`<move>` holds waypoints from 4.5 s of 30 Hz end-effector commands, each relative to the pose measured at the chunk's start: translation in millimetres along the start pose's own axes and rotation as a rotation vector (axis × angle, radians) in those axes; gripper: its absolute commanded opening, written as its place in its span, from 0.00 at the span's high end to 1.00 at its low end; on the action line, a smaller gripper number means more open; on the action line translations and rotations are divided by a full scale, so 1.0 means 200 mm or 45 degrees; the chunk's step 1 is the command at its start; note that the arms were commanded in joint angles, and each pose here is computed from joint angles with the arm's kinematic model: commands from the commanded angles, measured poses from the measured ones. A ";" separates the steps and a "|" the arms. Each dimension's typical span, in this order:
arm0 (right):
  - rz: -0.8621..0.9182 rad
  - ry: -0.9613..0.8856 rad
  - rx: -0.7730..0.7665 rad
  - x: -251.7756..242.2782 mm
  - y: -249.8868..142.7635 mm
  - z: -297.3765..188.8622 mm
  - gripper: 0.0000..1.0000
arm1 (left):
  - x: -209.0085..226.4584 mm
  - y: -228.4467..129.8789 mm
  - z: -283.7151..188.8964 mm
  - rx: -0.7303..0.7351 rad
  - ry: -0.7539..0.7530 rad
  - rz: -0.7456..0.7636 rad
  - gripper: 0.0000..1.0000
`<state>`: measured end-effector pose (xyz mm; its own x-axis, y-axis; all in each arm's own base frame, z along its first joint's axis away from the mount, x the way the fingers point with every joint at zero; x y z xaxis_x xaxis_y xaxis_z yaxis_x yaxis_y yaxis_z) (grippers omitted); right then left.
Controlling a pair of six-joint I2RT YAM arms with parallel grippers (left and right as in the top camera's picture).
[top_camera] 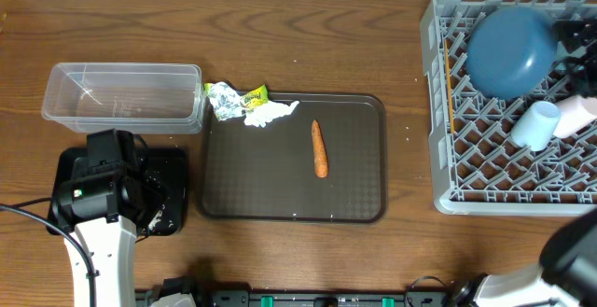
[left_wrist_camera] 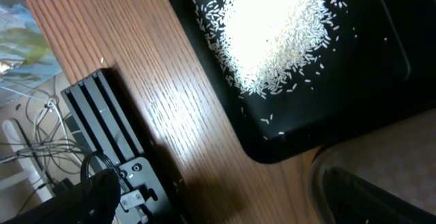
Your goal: Sort waste into correct bins and load items into the dishwasher rack
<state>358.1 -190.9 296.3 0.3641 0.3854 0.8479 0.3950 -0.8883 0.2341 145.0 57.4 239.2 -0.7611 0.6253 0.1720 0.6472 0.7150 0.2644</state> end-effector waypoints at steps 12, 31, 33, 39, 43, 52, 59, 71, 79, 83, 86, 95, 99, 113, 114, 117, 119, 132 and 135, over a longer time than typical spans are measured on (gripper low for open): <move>-0.263 -0.153 -0.204 0.46 -0.37 -0.43 0.01 | 0.01 0.01 -0.01 -0.016 0.008 -0.021 0.02; -0.499 -0.362 0.506 0.47 -1.15 -0.33 0.01 | 0.01 0.01 -0.01 -0.016 0.008 -0.021 0.02; -0.518 -0.385 0.566 0.44 -1.20 -0.29 0.01 | 0.01 0.01 -0.01 -0.016 0.008 -0.021 0.02; -0.492 -0.466 0.685 0.32 -1.32 -0.15 0.01 | 0.01 0.01 -0.01 -0.016 0.008 -0.021 0.02; -0.478 -0.523 0.744 0.25 -1.35 -0.09 0.01 | 0.01 0.01 -0.01 -0.016 0.008 -0.021 0.02; -0.462 -0.581 0.795 0.14 -1.40 -0.05 0.01 | 0.01 0.01 -0.01 -0.016 0.008 -0.021 0.02; -0.460 -0.589 0.801 0.13 -1.40 -0.05 0.01 | 0.01 0.01 -0.01 -0.016 0.008 -0.021 0.02; -0.460 -0.590 0.801 0.13 -1.40 -0.05 0.01 | 0.01 0.01 -0.01 -0.016 0.008 -0.021 0.02; -0.460 -0.590 0.801 0.13 -1.40 -0.05 0.01 | 0.01 0.01 -0.01 -0.016 0.008 -0.021 0.02; -0.460 -0.590 0.801 0.13 -1.40 -0.05 0.01 | 0.01 0.01 -0.01 -0.016 0.008 -0.021 0.02; -0.460 -0.590 0.801 0.13 -1.40 -0.05 0.01 | 0.02 0.02 -0.01 -0.061 0.067 -0.012 0.02; -0.460 -0.590 0.800 0.13 -1.40 -0.05 0.01 | 0.02 0.02 -0.01 -0.060 0.062 -0.014 0.02; -0.460 -0.590 0.801 0.13 -1.40 -0.05 0.01 | -0.01 0.07 -0.02 -0.134 0.010 -0.049 0.02; -0.460 -0.590 0.800 0.13 -1.40 -0.05 0.01 | -0.26 -0.02 -0.12 0.291 -0.903 0.067 0.02; -0.460 -0.590 0.801 0.13 -1.40 -0.05 0.01 | -0.27 -0.03 -0.13 0.311 -0.948 0.095 0.02; -0.460 -0.590 0.800 0.13 -1.40 -0.05 0.01 | -0.32 -0.06 -0.16 0.306 -1.056 0.298 0.02; -0.460 -0.590 0.800 0.13 -1.40 -0.05 0.01 | -0.35 -0.10 -0.17 0.301 -1.070 0.432 0.02; -0.460 -0.590 0.801 0.13 -1.40 -0.05 0.01 | -0.73 -0.33 -0.25 0.208 -1.199 0.972 0.02; -0.460 -0.590 0.801 0.13 -1.40 -0.05 0.01 | -0.79 -0.32 -0.24 0.205 -1.220 0.949 0.02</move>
<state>249.7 62.9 259.7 0.3826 0.7990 0.4638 0.8928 -0.4490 0.0370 214.9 -99.1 240.9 0.0987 0.8211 -0.5622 0.9627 0.0641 0.2627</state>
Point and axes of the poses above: each gripper's point midway between its finger pads, its own z axis out along the fingers, its own x axis along the line the jaws close on, y = z × x, the point moved 10 cm from there along -z, back along the fingers, and after that the axes turned 13 degrees about z, right-handed, at the moved point
